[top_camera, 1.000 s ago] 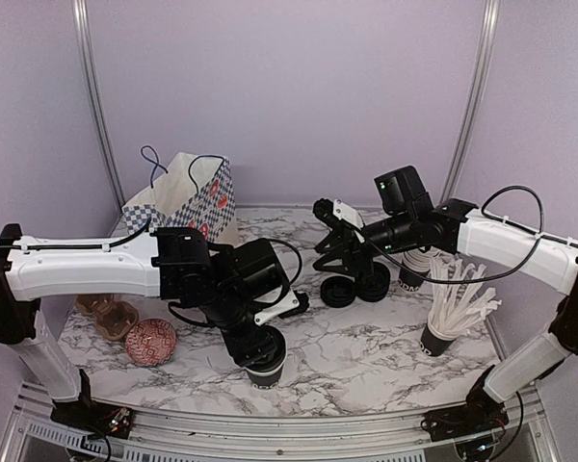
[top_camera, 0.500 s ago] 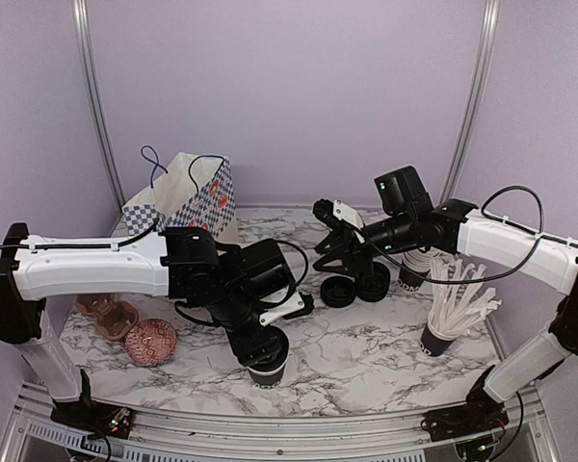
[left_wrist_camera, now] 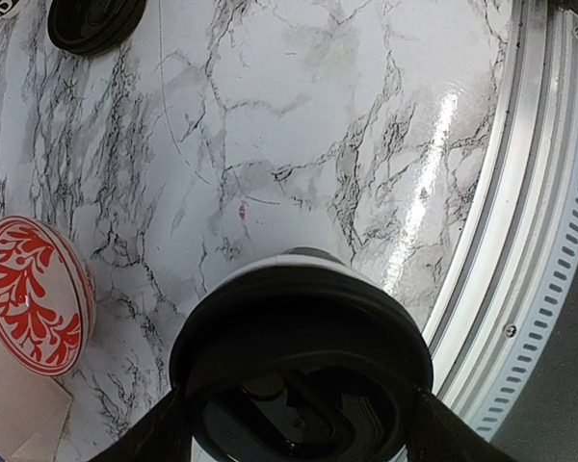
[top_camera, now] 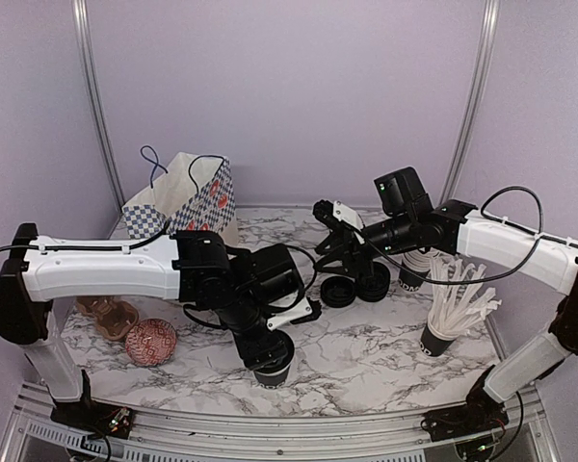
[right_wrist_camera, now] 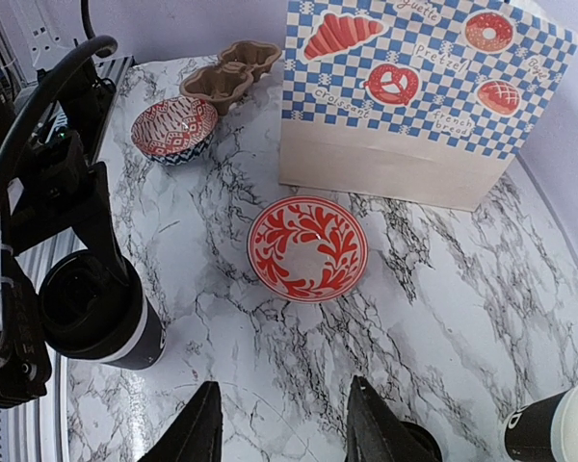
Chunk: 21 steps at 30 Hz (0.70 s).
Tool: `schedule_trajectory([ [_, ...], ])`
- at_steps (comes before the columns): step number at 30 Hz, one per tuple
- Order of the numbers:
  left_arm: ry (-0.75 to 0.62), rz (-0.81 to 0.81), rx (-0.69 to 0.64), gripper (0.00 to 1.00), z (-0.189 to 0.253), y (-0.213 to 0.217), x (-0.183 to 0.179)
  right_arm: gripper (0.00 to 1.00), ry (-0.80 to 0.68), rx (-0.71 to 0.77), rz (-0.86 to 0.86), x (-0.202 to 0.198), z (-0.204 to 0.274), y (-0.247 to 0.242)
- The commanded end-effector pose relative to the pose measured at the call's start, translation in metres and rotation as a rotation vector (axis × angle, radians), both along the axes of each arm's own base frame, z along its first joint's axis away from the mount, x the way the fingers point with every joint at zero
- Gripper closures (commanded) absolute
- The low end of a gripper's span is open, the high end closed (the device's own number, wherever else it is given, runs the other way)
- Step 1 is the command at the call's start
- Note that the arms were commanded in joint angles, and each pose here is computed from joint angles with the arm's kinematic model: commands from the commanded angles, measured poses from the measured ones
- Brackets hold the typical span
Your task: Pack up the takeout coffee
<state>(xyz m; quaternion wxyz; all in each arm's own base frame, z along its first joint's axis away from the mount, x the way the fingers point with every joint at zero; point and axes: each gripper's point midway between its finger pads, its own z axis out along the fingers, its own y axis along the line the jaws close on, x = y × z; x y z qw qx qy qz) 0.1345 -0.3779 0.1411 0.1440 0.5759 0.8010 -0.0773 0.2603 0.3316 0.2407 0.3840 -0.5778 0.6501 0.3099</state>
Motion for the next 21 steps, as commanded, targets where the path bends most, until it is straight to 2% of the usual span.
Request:
schedule_trajectory([
  [1,0.013,-0.019,0.021,0.25,-0.003,-0.004,-0.005,0.58,-0.025,0.017,0.0,0.003,0.006,-0.001],
  [10,-0.051,-0.015,0.012,0.11,0.006,-0.01,-0.002,0.58,-0.02,0.019,0.001,0.003,0.007,0.0],
  [12,-0.067,-0.014,0.004,0.02,0.011,-0.01,-0.001,0.58,-0.016,0.024,0.004,0.002,0.01,0.0],
  [21,-0.167,0.032,-0.039,0.01,0.039,0.002,0.009,0.58,-0.009,0.022,-0.018,0.006,0.032,0.001],
])
